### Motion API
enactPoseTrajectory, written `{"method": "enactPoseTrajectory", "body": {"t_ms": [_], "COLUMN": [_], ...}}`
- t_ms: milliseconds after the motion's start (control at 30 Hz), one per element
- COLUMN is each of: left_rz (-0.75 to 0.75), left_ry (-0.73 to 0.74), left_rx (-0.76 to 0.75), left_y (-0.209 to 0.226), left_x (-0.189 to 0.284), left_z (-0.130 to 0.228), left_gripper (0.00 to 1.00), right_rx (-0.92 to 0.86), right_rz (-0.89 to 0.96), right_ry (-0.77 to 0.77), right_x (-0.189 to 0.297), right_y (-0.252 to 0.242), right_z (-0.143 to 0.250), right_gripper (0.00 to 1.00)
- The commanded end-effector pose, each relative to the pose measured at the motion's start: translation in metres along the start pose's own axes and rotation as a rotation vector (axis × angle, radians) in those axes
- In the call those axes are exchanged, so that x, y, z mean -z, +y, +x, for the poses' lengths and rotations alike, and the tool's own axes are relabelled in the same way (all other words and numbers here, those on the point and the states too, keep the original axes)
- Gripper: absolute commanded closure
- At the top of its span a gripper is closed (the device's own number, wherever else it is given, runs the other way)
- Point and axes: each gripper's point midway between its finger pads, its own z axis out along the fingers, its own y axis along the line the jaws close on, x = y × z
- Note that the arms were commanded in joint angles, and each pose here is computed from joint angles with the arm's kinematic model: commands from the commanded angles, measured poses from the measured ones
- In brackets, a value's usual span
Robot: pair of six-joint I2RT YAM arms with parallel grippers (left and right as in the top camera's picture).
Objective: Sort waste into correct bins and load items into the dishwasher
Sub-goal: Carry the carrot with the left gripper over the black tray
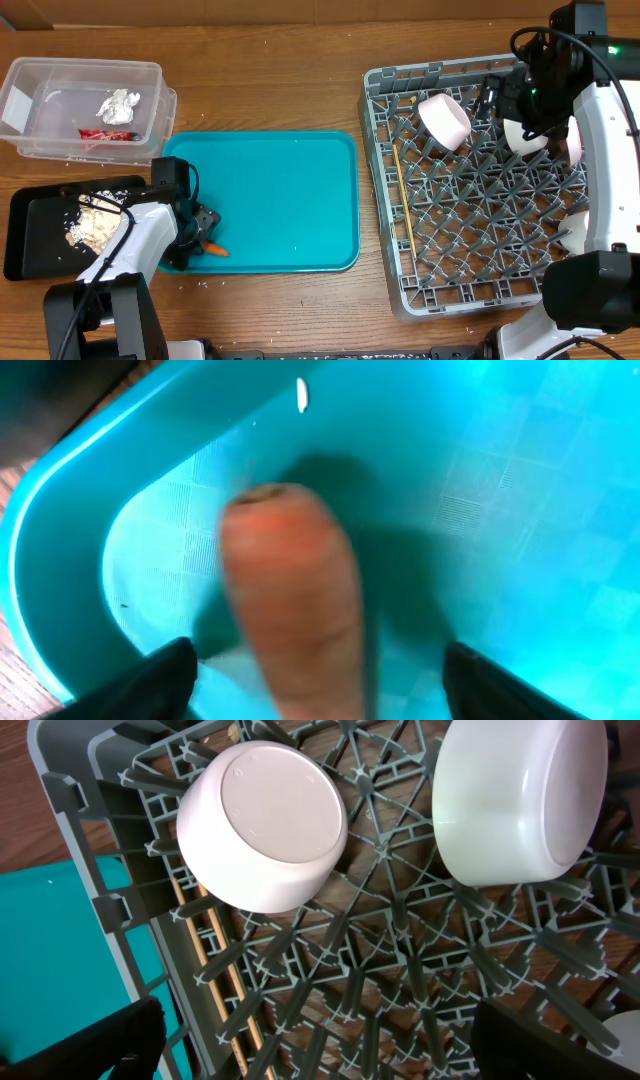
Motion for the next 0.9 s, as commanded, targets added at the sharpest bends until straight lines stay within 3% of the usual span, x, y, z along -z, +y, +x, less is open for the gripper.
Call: {"method": "enactPoseTrajectory", "body": {"t_ms": [0, 233, 533, 667, 867], "left_rz": [-0.031, 0.006, 0.034, 0.047, 0.069], "left_ry": [-0.002, -0.032, -0.056, -0.065, -0.066], "left_rx": [0.004, -0.027, -0.057, -0.069, -0.114], "left_y": [0.007, -0.002, -0.009, -0.015, -0.033], "left_x": [-0.006, -0.006, -0.005, 0.0, 0.032], "left_z": [-0.001, -0.008, -0.014, -0.019, -0.034], "left_gripper": [0.38, 0.65, 0.87, 0.95, 0.96], "right_rx": [0.011, 0.01, 0.01, 0.01, 0.01], "right_rz": [-0.001, 0.006, 0.007, 0.007, 0.011], "right_ry": [-0.032, -0.032, -0.03, -0.031, -0.031], "right_x": [0.009, 0.009, 0.009, 0.009, 0.009], "right_y": [0.001, -0.001, -0.001, -0.001, -0.002], "right_z": [-0.004, -0.004, -0.004, -0.004, -0.004], "right_gripper": [0.0, 0.0, 0.0, 0.0, 0.0]}}
